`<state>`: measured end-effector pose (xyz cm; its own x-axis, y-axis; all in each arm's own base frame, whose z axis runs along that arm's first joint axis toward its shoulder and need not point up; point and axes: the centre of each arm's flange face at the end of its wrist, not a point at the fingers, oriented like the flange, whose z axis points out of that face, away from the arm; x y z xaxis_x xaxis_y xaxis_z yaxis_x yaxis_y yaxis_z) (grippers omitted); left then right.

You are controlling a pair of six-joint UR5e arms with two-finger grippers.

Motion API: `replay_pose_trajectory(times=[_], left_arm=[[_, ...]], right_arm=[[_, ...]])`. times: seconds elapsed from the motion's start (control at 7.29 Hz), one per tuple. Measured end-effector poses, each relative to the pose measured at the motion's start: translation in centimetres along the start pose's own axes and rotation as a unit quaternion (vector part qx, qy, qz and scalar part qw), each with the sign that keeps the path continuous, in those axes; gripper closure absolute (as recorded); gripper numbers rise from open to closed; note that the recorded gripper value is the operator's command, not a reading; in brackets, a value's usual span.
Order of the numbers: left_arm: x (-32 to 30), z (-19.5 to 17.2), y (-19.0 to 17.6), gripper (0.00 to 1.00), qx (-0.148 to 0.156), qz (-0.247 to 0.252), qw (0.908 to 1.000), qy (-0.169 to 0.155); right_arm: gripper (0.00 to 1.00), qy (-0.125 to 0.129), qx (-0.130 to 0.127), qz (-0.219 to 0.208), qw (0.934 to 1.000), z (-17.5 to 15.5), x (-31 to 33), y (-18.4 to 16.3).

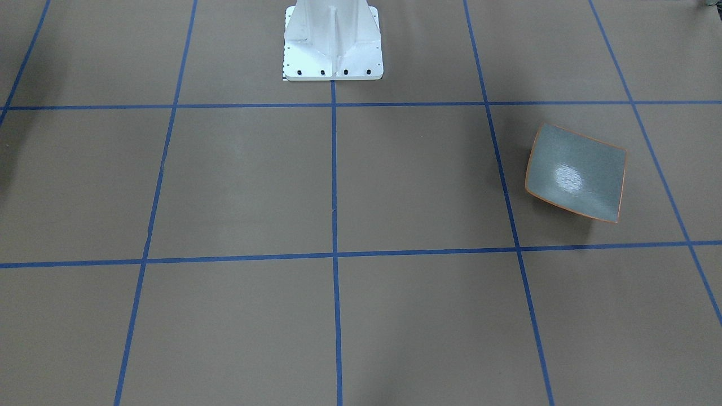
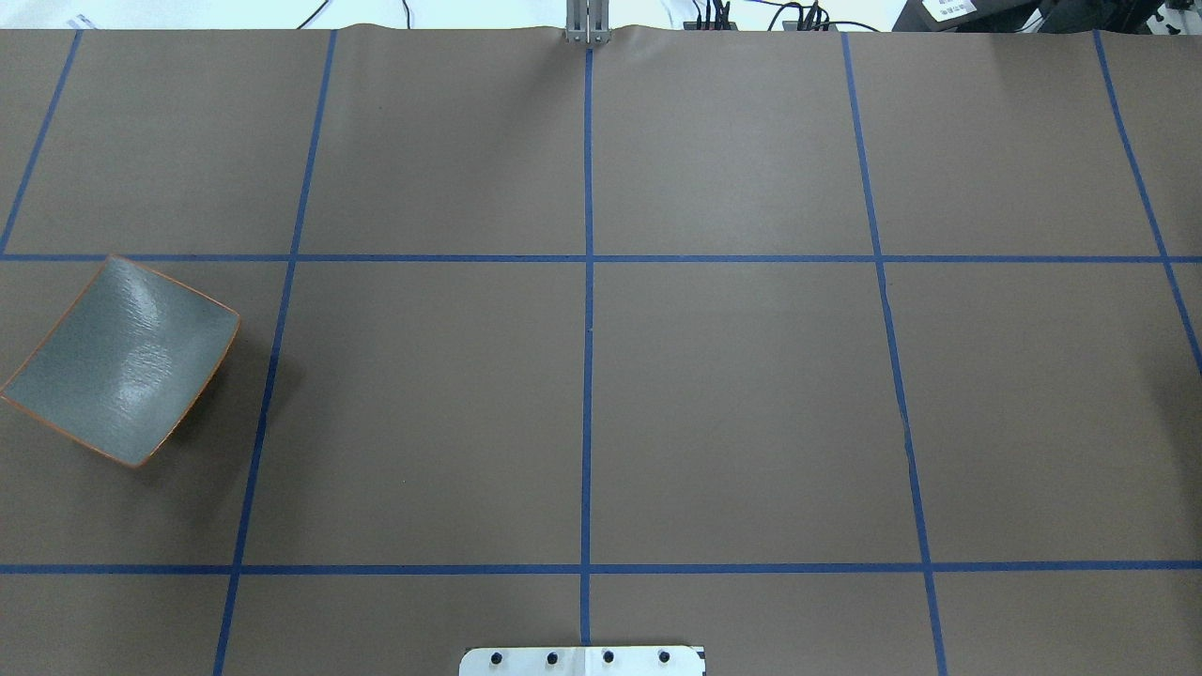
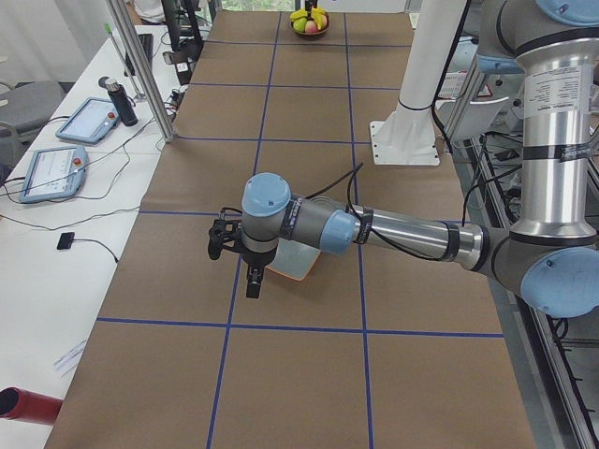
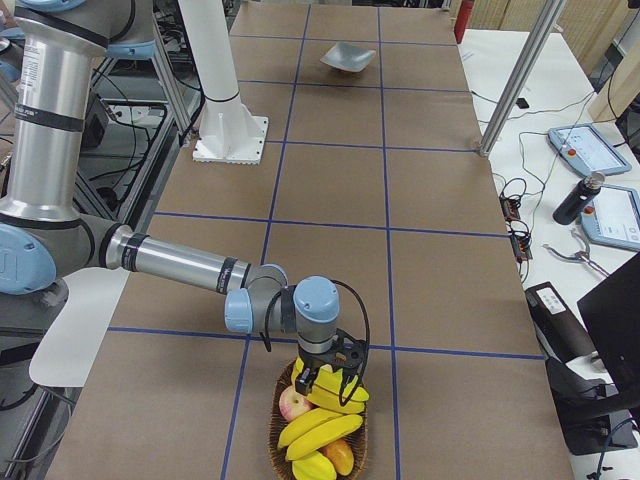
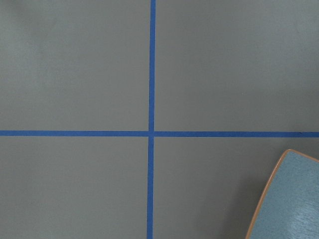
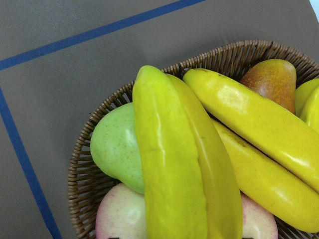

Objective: Transfer all bananas from basket to plate

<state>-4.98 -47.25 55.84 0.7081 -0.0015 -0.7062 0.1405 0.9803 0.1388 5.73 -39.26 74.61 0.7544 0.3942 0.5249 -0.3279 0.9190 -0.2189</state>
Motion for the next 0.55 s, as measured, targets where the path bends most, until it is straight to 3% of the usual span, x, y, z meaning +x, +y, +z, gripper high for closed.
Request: replay_pose_trajectory(times=[0.41, 0.55], left_arm=[[0.09, -0.12, 0.01, 0.00, 0.001, 0.001, 1.0000, 0.001], [0.09, -0.12, 0.01, 0.00, 0.001, 0.001, 1.0000, 0.001]], right_arm=[[0.19, 0.000, -0.001, 0.001, 1.0000, 0.06, 0.01, -0.01], [0.25, 0.000, -0.001, 0.001, 1.0000, 0.08, -0.01, 0.00]])
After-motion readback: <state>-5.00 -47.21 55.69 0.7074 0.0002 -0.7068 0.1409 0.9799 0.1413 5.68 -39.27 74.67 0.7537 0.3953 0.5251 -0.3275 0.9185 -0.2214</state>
